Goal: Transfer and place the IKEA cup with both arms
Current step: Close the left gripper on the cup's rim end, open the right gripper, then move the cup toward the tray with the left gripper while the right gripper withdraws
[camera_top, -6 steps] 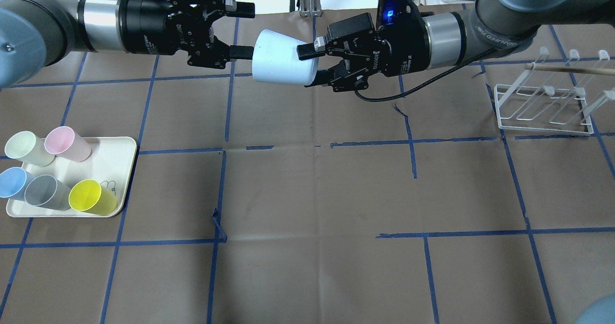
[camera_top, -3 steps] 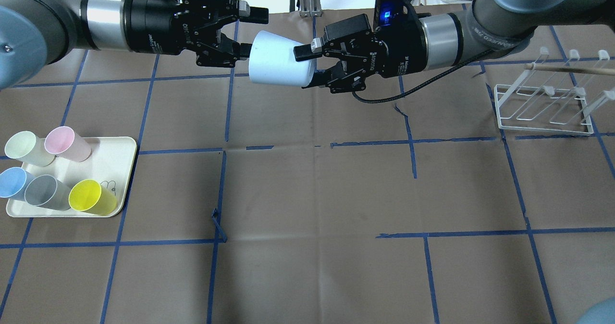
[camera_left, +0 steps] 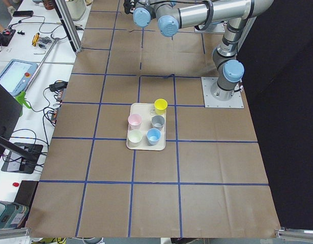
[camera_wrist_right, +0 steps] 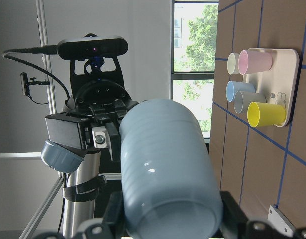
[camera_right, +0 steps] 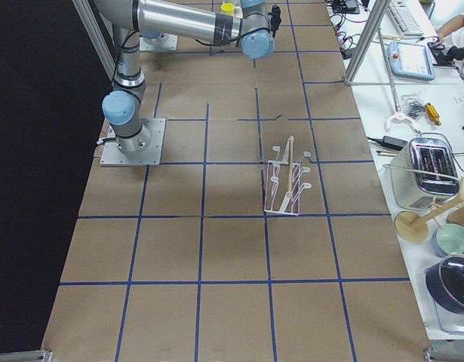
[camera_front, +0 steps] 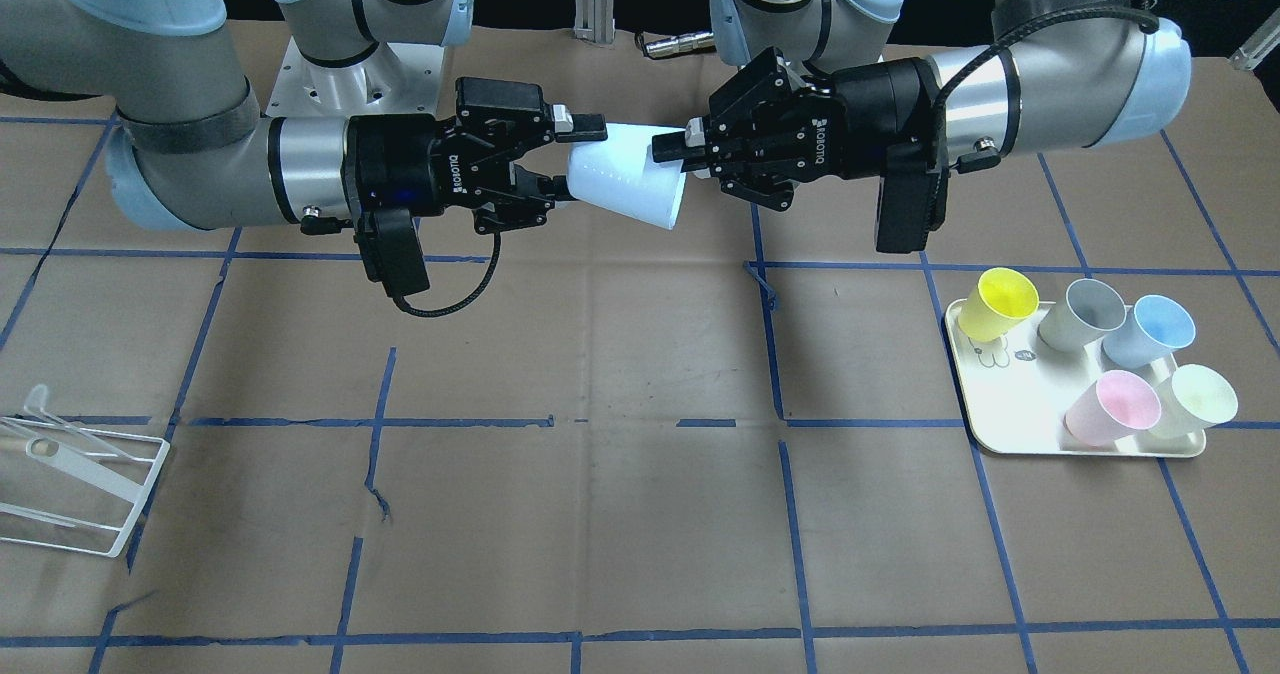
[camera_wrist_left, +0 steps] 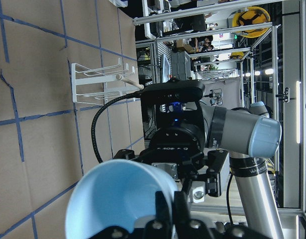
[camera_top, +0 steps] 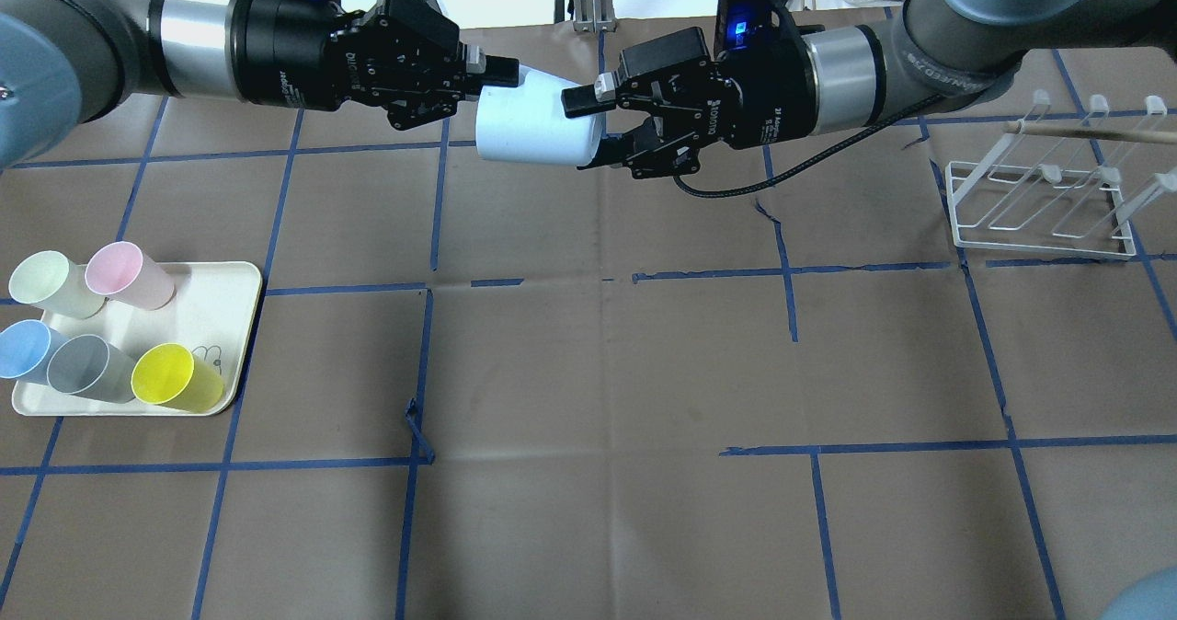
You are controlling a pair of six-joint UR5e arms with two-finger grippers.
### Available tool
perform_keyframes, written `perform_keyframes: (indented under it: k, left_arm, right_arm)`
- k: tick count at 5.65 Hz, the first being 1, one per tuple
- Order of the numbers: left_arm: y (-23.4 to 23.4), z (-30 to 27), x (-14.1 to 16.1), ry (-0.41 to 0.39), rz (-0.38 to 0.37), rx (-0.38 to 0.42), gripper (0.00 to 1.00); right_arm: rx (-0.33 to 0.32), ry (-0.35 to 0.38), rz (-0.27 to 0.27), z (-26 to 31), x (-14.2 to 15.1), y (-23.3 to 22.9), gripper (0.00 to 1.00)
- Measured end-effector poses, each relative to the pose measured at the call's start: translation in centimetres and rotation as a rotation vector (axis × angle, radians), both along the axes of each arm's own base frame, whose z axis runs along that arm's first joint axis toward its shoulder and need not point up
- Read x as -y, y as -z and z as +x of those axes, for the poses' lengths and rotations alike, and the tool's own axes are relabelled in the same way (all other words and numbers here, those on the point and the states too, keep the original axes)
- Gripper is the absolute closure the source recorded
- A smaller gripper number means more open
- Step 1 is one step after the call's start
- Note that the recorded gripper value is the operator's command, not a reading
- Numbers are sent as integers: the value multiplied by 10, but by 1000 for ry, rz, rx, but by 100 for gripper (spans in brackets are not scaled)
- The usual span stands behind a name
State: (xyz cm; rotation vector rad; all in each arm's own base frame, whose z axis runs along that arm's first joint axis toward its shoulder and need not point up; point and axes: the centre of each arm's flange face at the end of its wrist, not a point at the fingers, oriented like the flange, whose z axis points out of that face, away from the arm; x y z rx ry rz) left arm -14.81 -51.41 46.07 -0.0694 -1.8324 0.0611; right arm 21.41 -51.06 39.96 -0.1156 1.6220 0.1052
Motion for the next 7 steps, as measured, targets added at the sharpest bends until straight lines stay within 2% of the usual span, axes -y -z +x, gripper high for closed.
perform_keyframes:
  k: [2,3,4,5,6,7]
  left_arm:
    - [2,2,0,2,4,10,98]
    - [1,3,0,0,9,11,97]
    - [-1,5,0,-8,14,10,97]
    - [-4,15,3,-28,17,15,97]
    - [-8,31,2,-23,18,81,99]
    - [-11,42,-7,17,18,201,99]
  right_arm:
    - [-12,3,47,-1,2,-8,0]
    - [-16,6,53,-3,3,-10,0]
    - [-21,10,44,-9,6,-12,0]
    - [-55,-27,17,-18,10,-18,0]
    - [-149,-106,-19,-28,17,-29,0]
    - [-307,-162,-48,-35,24,-44,0]
